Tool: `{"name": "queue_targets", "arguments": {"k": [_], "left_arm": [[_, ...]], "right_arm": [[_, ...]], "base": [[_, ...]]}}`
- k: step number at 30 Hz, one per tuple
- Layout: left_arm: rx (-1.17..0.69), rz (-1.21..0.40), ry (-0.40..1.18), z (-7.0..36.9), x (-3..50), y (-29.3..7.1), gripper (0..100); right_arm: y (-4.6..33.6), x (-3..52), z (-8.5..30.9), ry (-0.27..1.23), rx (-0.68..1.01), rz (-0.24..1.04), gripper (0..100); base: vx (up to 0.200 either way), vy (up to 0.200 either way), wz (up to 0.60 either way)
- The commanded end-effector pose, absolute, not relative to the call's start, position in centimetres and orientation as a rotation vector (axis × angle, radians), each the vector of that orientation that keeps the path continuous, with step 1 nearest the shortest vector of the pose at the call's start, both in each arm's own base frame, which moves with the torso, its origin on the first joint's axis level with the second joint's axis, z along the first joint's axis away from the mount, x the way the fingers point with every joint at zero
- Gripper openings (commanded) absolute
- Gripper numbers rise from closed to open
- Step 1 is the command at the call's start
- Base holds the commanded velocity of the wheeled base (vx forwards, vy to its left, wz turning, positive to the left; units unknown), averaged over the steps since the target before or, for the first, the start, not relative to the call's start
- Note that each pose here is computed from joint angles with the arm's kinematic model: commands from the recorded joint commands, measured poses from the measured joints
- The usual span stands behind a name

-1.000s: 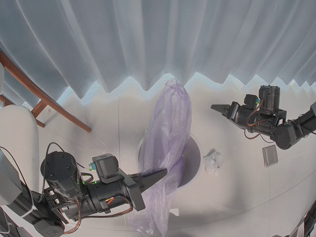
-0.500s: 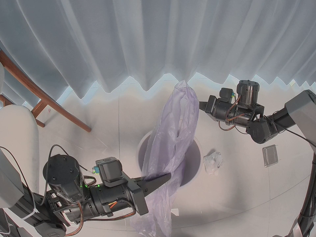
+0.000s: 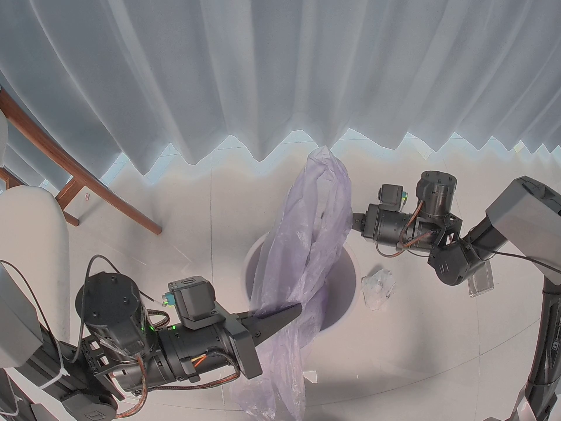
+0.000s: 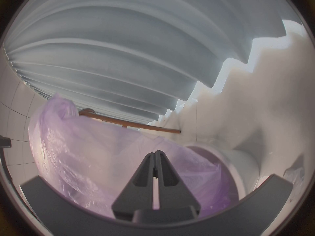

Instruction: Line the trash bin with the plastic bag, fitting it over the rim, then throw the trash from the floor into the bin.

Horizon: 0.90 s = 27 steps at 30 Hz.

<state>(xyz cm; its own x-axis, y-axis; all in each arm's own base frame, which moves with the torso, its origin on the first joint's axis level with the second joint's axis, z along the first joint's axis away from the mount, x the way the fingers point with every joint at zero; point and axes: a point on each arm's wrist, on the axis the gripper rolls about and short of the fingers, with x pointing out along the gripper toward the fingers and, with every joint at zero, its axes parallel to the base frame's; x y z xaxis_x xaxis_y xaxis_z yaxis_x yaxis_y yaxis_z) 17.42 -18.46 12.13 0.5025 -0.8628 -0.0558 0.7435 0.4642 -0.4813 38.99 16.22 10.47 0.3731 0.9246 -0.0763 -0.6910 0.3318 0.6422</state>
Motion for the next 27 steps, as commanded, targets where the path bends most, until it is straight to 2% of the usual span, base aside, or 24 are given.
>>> {"name": "queue_targets", "arguments": {"k": [1,12,20,27], "left_arm": [[-0.434,-0.999,0.297,12.3,17.7,-18.3,0],[-0.446,-1.009,0.254,12.7,20.9,-18.4,0],[-0.453,-1.037,0.247,13.0,21.7,-18.2,0],[-0.507,-1.031,0.279,12.9,22.2,-18.5,0]], "right_arm": [[16.5,36.8,9.2,0.529,0.571,1.138,0],[19.1,31.0,6.2,0.639,0.552,1.235,0],[19.2,30.9,5.6,0.64,0.557,1.228,0],[15.0,32.4,7.5,0.535,0.588,1.019,0]], "base": [[0.0,0.0,0.0],[0.0,0.0,0.0],[0.0,0.0,0.0],[0.0,0.0,0.0]]}}
